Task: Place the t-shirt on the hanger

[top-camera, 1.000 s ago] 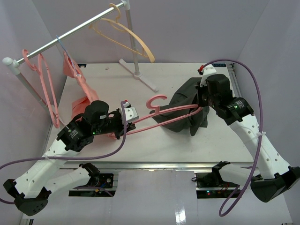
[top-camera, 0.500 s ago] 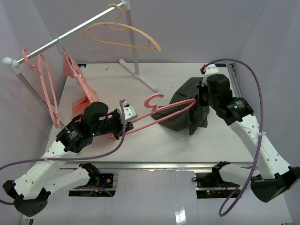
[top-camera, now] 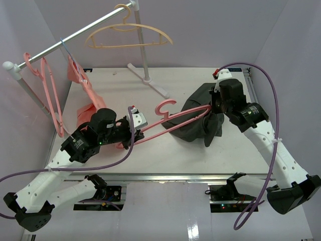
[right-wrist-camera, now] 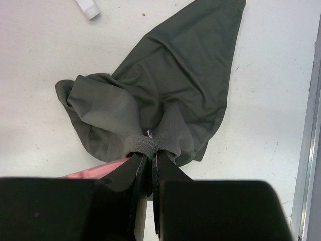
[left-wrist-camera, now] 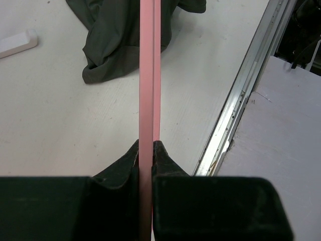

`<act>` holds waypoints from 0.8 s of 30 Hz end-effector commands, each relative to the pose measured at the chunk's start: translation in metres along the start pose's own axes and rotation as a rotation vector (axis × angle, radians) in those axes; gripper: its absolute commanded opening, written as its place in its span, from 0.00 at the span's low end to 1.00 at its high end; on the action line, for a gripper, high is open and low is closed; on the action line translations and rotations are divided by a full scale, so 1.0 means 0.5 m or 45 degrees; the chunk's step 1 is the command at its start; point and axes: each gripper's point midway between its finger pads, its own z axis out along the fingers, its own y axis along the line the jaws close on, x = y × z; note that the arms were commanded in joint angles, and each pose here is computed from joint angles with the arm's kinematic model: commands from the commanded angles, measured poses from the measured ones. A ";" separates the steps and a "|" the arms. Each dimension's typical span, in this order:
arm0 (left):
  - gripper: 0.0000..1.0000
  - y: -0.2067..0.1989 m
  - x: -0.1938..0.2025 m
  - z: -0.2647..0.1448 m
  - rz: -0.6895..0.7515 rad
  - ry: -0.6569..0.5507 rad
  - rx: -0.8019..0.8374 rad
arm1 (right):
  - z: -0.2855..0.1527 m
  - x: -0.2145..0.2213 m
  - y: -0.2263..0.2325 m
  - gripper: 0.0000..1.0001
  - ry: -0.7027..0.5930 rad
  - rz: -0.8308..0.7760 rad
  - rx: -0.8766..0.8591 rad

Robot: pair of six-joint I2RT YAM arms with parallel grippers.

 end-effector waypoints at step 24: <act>0.00 0.029 -0.063 0.052 0.068 -0.030 0.021 | -0.051 -0.052 0.071 0.08 -0.106 -0.016 -0.297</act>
